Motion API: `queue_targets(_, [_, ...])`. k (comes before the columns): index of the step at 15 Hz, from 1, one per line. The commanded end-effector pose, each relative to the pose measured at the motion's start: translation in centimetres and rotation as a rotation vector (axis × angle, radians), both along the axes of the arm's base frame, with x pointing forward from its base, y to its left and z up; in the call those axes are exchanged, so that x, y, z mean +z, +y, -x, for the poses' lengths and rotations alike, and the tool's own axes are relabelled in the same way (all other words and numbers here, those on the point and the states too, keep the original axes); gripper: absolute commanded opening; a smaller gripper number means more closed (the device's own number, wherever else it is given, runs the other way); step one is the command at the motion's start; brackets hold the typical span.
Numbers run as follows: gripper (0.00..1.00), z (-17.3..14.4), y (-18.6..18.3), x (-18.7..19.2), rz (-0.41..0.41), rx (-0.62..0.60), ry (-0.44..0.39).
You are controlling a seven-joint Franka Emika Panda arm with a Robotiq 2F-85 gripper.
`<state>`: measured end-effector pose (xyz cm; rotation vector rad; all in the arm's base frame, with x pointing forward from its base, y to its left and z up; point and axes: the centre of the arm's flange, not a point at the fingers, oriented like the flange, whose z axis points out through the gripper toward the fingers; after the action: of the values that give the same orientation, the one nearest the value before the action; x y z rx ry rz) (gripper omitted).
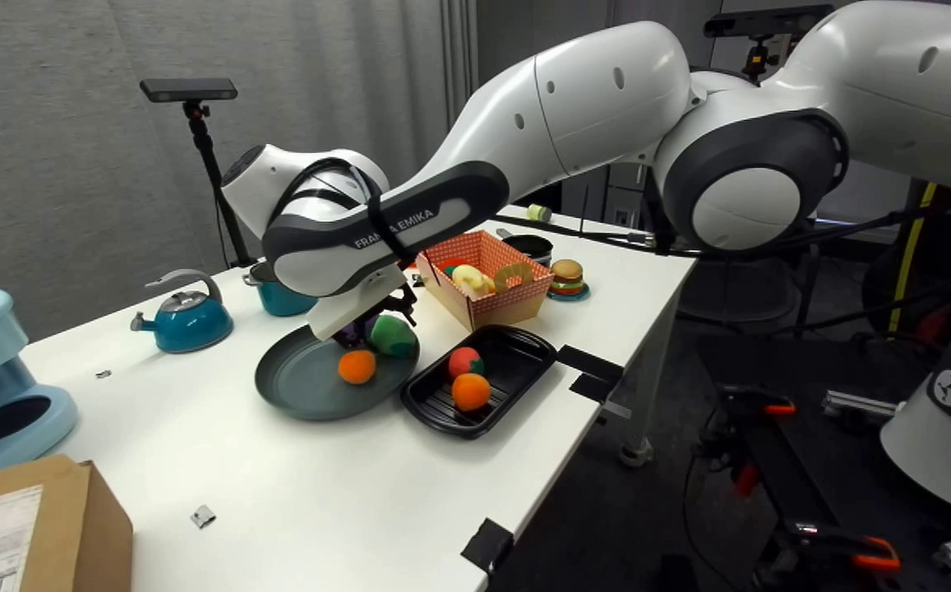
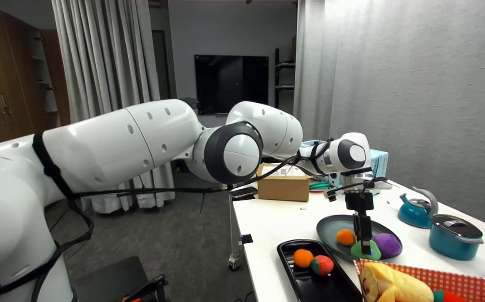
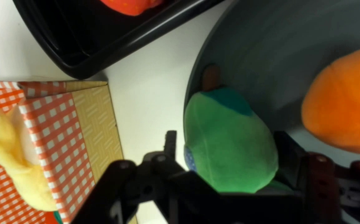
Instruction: Take the pear plush toy from the plate and place it in the box
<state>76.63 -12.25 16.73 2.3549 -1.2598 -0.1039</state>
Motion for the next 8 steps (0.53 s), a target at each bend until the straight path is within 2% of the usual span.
queue_targets(1, [0.47, -4.2, -0.5, -0.3, -0.017, -0.022, 0.0])
queue_targets(5, [0.18, -3.8, 0.4, 1.0, -0.022, -0.014, -0.003])
queue_targets(8, [0.02, -2.9, 1.1, 3.5, -0.021, -0.029, -0.018])
